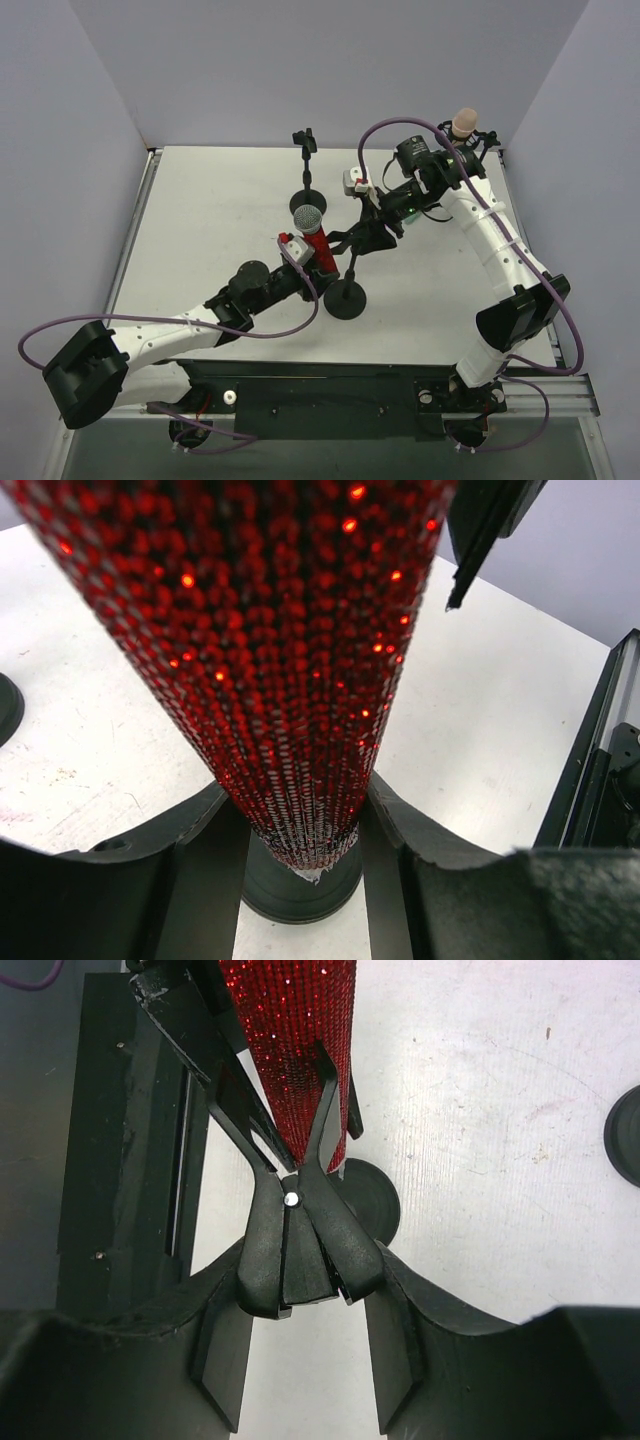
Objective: Attach the microphones to the stand
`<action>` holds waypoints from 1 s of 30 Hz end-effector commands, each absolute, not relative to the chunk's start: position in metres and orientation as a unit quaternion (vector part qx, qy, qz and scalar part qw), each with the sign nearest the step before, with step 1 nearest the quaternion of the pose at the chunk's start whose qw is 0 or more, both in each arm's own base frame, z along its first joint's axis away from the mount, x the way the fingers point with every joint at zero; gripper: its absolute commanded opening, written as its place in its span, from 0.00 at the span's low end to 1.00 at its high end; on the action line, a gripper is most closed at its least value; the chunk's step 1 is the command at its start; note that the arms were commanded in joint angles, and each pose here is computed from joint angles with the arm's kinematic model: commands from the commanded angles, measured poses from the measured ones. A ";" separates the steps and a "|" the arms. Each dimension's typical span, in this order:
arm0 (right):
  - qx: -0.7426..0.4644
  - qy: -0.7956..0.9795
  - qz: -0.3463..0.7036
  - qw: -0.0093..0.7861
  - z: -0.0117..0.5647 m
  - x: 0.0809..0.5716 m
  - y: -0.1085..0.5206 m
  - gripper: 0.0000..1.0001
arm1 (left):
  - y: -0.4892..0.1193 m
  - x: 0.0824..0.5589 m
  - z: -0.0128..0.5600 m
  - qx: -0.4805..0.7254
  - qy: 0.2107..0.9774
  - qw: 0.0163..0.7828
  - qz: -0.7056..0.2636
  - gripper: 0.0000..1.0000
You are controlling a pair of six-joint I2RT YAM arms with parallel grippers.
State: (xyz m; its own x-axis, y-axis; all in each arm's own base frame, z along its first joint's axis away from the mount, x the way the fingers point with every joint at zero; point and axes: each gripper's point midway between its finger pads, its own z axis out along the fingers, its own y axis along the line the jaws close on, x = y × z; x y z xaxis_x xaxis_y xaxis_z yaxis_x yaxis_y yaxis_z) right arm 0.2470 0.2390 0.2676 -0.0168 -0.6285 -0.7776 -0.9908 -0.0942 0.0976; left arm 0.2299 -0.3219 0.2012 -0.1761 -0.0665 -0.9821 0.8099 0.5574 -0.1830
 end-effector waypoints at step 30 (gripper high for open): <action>-0.645 0.614 0.387 0.239 0.273 0.226 0.244 0.15 | -0.318 0.213 0.234 0.273 0.619 0.616 -0.404 0.00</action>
State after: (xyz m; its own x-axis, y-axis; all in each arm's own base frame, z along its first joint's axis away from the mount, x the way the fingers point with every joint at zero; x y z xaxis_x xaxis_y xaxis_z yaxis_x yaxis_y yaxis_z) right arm 0.2473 0.2422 0.2679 -0.0258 -0.6158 -0.7875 -0.9892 -0.0982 0.1092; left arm 0.2092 -0.3136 0.2114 -0.1309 -0.1122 -0.9850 0.8270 0.5355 -0.1709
